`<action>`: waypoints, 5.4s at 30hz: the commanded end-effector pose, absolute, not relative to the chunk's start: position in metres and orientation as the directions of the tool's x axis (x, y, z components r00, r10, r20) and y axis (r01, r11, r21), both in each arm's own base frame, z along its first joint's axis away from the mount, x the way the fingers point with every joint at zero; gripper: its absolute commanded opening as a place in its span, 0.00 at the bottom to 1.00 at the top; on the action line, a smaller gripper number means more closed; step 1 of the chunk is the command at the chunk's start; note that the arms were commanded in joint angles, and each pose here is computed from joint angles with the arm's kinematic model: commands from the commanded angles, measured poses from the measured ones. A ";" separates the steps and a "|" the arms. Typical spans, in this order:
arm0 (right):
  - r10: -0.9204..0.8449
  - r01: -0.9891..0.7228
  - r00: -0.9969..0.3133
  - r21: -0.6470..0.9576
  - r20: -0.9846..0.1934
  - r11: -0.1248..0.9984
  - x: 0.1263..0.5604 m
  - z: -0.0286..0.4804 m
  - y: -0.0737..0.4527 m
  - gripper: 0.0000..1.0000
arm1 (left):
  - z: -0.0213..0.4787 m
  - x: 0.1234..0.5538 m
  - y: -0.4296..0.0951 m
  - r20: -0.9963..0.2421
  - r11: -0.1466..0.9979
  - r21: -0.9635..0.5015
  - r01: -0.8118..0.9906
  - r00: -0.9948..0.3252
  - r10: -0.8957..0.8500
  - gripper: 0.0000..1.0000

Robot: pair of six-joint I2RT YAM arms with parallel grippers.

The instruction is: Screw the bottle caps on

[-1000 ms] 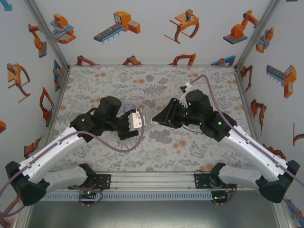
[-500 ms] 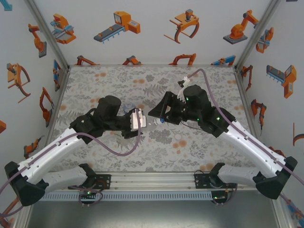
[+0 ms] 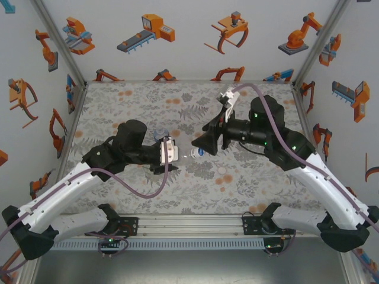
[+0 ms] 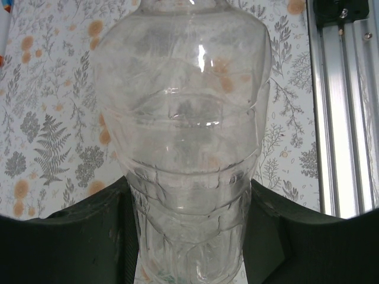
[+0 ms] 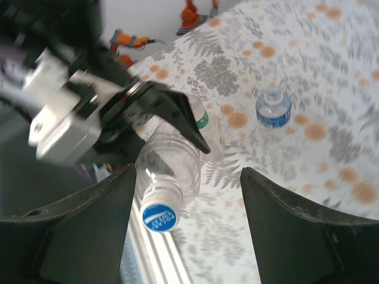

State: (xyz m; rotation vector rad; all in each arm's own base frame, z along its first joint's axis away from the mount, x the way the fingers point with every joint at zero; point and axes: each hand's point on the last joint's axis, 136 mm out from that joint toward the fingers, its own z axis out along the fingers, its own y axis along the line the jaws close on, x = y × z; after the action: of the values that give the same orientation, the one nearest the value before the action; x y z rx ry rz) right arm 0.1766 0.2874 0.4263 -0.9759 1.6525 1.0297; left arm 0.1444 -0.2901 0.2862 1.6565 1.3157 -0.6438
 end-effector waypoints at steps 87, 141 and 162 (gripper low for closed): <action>-0.216 -0.959 0.278 -0.283 -0.936 -0.006 0.107 0.432 0.276 0.66 | 0.302 0.125 -0.309 -0.871 -0.155 0.300 0.941 0.336 0.358 0.00; 0.361 -0.151 -0.809 0.757 -0.465 0.636 0.223 0.330 0.255 0.31 | 0.296 0.163 -0.330 -0.849 -0.039 0.361 0.932 0.346 0.400 0.00; -0.290 -0.949 0.289 -0.313 -0.912 0.038 0.110 0.415 0.260 0.60 | 0.300 0.136 -0.323 -0.872 -0.135 0.301 0.944 0.330 0.361 0.00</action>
State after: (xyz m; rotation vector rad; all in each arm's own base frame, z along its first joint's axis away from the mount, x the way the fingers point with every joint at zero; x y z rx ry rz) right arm 0.1449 0.2574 0.4124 -1.1773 1.5011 0.8017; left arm 0.1514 -0.3254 0.2787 1.6687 1.2744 -0.7501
